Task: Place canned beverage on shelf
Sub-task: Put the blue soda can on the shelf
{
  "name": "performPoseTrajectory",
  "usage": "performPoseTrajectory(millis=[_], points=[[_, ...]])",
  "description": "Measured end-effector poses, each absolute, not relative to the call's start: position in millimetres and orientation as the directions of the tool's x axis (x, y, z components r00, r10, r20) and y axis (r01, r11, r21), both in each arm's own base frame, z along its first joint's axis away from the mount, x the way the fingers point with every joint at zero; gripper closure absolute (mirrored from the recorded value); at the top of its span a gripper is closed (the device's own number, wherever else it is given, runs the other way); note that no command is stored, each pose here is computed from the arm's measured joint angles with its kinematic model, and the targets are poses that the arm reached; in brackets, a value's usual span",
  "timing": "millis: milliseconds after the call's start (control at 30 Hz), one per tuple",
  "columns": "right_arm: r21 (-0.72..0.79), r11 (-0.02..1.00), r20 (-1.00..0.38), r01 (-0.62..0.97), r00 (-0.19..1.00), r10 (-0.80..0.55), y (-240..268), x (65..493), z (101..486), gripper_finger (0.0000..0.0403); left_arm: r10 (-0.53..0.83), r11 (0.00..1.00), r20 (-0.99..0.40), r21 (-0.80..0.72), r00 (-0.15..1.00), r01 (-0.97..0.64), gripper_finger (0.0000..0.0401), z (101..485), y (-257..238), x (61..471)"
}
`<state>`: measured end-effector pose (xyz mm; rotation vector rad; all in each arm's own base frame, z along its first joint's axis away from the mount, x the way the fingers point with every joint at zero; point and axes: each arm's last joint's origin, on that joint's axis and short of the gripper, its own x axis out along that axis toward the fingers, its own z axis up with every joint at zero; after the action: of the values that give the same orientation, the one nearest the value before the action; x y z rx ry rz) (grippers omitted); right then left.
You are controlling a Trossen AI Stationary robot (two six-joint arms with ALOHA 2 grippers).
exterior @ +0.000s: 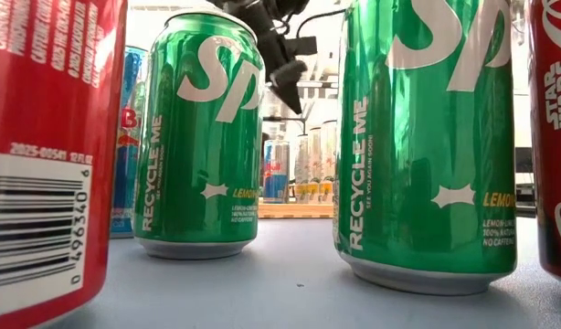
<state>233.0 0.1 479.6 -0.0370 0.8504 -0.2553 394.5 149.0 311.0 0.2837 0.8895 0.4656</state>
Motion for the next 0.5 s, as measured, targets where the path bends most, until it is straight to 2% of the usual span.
performPoseTrajectory(millis=[100, 200, 367, 500], points=[[-0.136, 0.969, -0.744, 0.207, 0.624, -0.238, 0.1, 232.3, 479.1, 0.0143, 0.406, 0.912, -0.753, 0.364, 0.518, -0.187, 0.0384, 316.5, 167.6, 379.1], [-0.141, 0.969, -0.758, 0.204, 0.608, -0.238, 0.1, 230.7, 477.7, 0.0143, 0.332, 0.94, -0.797, 0.326, 0.504, -0.104, 0.0349, 325.0, 184.0, 364.3], [-0.149, 0.969, -0.774, 0.198, 0.587, -0.239, 0.0, 228.6, 476.1, 0.0143, 0.221, 0.962, -0.816, 0.274, 0.534, 0.02, 0.026, 330.0, 201.0, 350.0], [-0.175, 0.971, -0.781, 0.164, 0.578, -0.239, 0.0, 227.7, 475.5, 0.0143, 0.19, 0.938, -0.807, 0.317, 0.559, 0.138, 0.0186, 328.7, 202.6, 352.4]])
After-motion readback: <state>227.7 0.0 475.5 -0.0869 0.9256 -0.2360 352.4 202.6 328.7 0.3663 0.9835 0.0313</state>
